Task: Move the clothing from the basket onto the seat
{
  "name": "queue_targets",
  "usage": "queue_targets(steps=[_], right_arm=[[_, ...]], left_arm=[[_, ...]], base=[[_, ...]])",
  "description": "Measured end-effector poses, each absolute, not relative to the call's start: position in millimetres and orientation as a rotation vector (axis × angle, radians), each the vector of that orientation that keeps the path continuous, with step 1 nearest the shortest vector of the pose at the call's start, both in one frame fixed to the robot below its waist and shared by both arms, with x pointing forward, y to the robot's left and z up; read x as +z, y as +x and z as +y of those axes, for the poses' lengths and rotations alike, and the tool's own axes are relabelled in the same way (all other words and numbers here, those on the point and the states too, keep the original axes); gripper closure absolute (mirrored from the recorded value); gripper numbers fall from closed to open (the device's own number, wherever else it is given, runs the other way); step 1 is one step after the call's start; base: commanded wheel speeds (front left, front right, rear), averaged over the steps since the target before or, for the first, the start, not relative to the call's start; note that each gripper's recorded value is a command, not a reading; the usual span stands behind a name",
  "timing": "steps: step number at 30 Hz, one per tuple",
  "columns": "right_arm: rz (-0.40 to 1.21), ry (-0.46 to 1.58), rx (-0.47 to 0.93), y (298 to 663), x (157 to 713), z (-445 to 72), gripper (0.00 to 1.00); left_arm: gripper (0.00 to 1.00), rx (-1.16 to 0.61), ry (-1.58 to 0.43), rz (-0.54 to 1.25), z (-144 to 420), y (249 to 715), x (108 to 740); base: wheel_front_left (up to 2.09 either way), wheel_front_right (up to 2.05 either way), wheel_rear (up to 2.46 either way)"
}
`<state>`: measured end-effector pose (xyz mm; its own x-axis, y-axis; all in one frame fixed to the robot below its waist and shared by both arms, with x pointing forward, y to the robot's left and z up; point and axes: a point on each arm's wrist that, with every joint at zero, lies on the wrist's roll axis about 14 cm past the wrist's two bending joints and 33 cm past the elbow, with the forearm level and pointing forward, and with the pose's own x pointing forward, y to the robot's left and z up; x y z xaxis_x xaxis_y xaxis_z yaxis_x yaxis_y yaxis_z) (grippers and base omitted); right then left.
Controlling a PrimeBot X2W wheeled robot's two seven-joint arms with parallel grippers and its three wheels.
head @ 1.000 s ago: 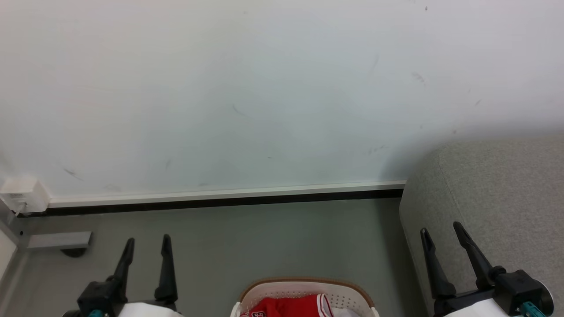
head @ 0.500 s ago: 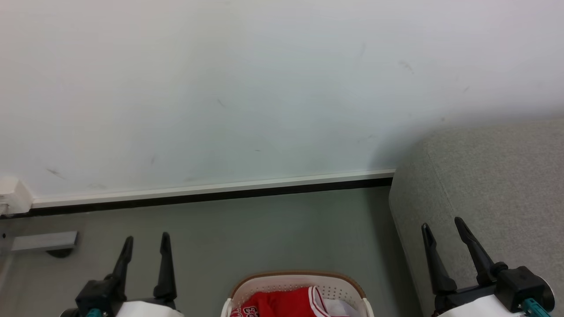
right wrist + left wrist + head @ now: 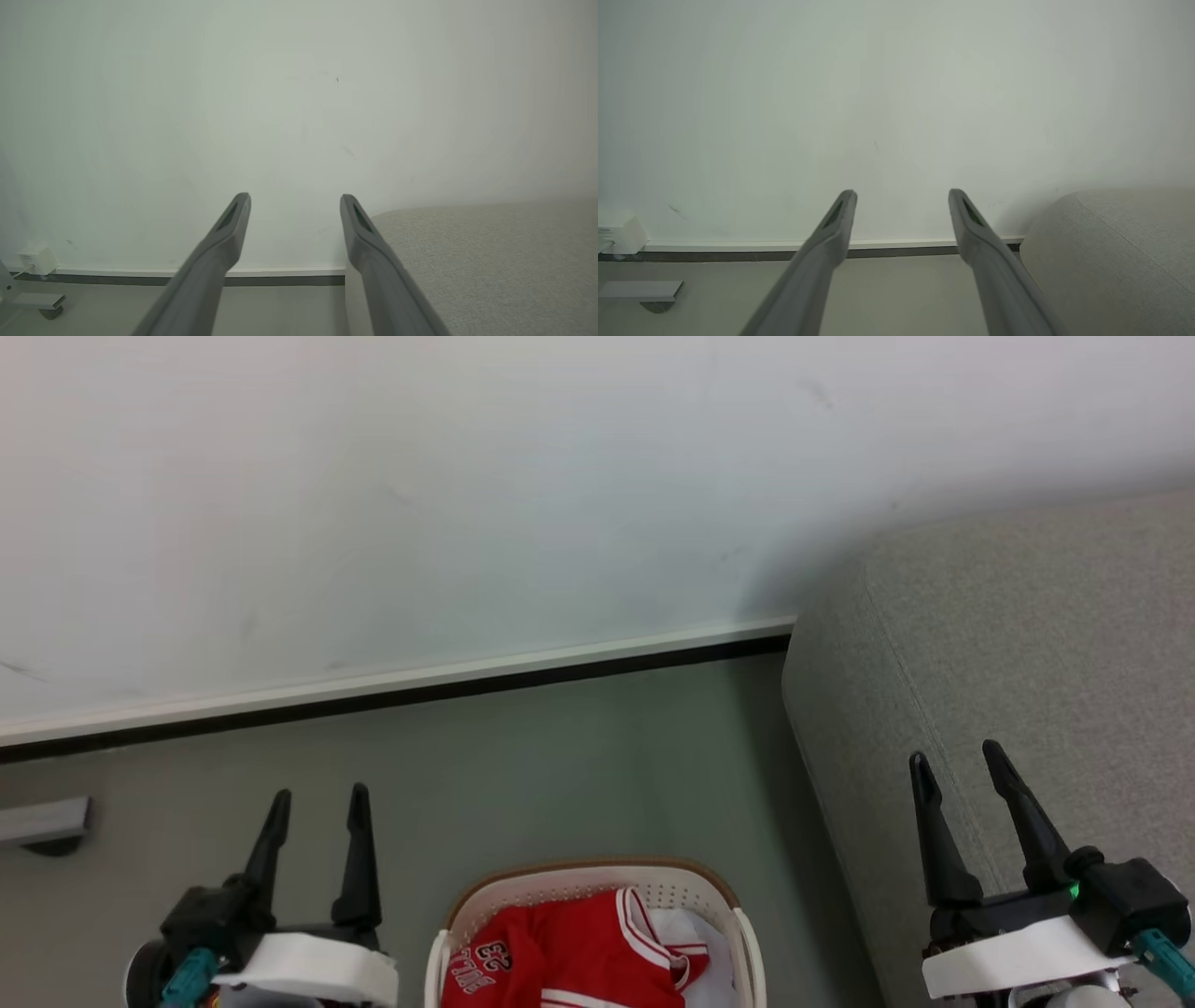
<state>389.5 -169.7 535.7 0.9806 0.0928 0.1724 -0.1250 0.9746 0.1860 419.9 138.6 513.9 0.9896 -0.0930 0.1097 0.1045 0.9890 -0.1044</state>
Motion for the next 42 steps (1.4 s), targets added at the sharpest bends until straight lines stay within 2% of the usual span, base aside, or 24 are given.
queue_targets(steps=[7, 18, 42], right_arm=[[-0.159, 0.183, 0.075, 408, 531, -181, 0.0], [-0.124, 0.148, -0.008, 427, 513, -209, 0.0], [-0.165, 0.174, -0.078, 476, 503, -242, 0.0]], left_arm=[[0.0, -0.178, -0.118, -0.045, 115, 451, 489], [0.0, -0.305, -0.121, 0.157, 72, 482, 410], [0.0, -0.621, -0.055, 0.677, -19, 476, 224]], base=[[0.0, 0.0, 0.0], [0.0, 0.0, 0.0], [0.0, 0.0, 0.0]])
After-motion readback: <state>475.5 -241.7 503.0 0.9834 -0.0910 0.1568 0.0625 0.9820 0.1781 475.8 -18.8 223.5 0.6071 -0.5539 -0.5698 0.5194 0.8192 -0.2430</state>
